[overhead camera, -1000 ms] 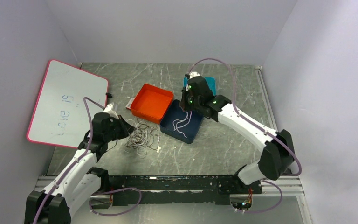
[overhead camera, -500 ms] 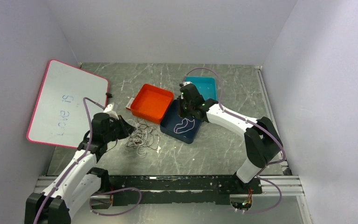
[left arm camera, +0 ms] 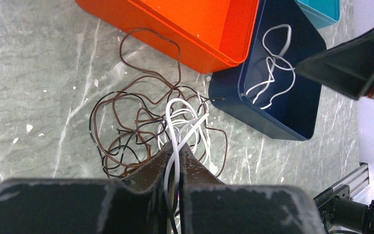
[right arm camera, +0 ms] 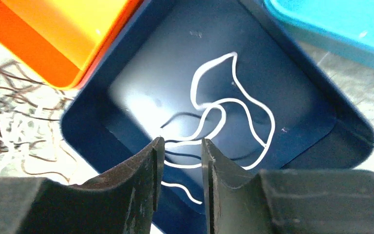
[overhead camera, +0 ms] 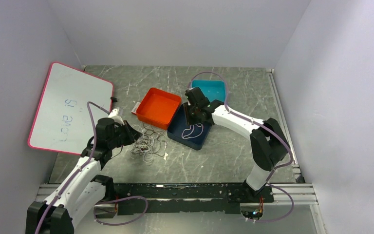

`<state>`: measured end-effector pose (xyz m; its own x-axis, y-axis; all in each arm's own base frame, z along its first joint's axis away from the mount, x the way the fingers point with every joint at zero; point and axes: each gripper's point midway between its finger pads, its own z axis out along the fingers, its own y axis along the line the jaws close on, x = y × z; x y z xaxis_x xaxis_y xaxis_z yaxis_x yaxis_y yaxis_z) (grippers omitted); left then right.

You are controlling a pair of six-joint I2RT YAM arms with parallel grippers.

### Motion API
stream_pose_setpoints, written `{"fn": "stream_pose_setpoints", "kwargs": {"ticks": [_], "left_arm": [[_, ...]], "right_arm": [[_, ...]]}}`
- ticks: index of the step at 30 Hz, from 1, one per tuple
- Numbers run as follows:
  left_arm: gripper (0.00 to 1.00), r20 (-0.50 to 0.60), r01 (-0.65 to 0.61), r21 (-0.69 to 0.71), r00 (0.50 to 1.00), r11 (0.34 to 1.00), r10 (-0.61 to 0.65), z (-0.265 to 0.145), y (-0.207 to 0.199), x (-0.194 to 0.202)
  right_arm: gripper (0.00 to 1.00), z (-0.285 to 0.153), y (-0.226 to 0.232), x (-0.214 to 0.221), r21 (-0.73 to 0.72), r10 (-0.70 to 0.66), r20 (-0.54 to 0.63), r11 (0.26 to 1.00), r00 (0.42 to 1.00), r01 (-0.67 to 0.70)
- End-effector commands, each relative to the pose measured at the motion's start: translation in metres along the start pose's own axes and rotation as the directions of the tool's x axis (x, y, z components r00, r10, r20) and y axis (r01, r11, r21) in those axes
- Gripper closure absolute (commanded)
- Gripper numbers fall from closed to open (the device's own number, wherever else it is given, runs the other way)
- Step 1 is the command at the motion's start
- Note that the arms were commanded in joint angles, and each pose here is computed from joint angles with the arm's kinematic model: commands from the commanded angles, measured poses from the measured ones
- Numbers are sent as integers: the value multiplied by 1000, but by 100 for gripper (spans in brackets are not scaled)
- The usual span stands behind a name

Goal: Untangle the cables

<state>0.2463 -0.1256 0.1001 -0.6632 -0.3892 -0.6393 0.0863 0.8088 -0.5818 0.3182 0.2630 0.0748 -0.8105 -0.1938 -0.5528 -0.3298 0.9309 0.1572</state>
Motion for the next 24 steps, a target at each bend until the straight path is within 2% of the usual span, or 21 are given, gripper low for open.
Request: {"fn": "stream_pose_setpoints", "kwargs": {"ticks": [1,8,10,12,14,16,19,24], "left_arm": [[89,23,-25,39,999,999,25,-3,-11,-9],[90,19,-27,37,999,999,26,-2,-11,-9],[89,18,-33,41,999,999,32,-3,-12,-9],[89,20,-38,49,999,998,37,-4,-13,-9],[88,23,-48,82,999,995,46,-5,-19,-9],[87,31,-66,141,998,988,62,-7,-29,-9],[87,41,-88,212,996,973,81,-10,-42,-11],[87,41,-94,228,995,969,87,-12,-47,-12]], "right_arm": [[62,-38,6,-43,-7,-7,113,1000,994,8],[60,-59,1,-58,30,-18,153,999,988,14],[59,-70,15,-65,-38,-40,198,998,979,49],[57,-88,42,-77,-184,-57,272,977,961,110],[56,-102,76,-81,-359,-66,322,915,944,187],[55,-117,112,-78,-531,-70,360,804,930,267],[55,-130,152,-65,-662,-85,392,665,916,345],[55,-116,195,-48,-647,-165,423,633,891,425]]}}
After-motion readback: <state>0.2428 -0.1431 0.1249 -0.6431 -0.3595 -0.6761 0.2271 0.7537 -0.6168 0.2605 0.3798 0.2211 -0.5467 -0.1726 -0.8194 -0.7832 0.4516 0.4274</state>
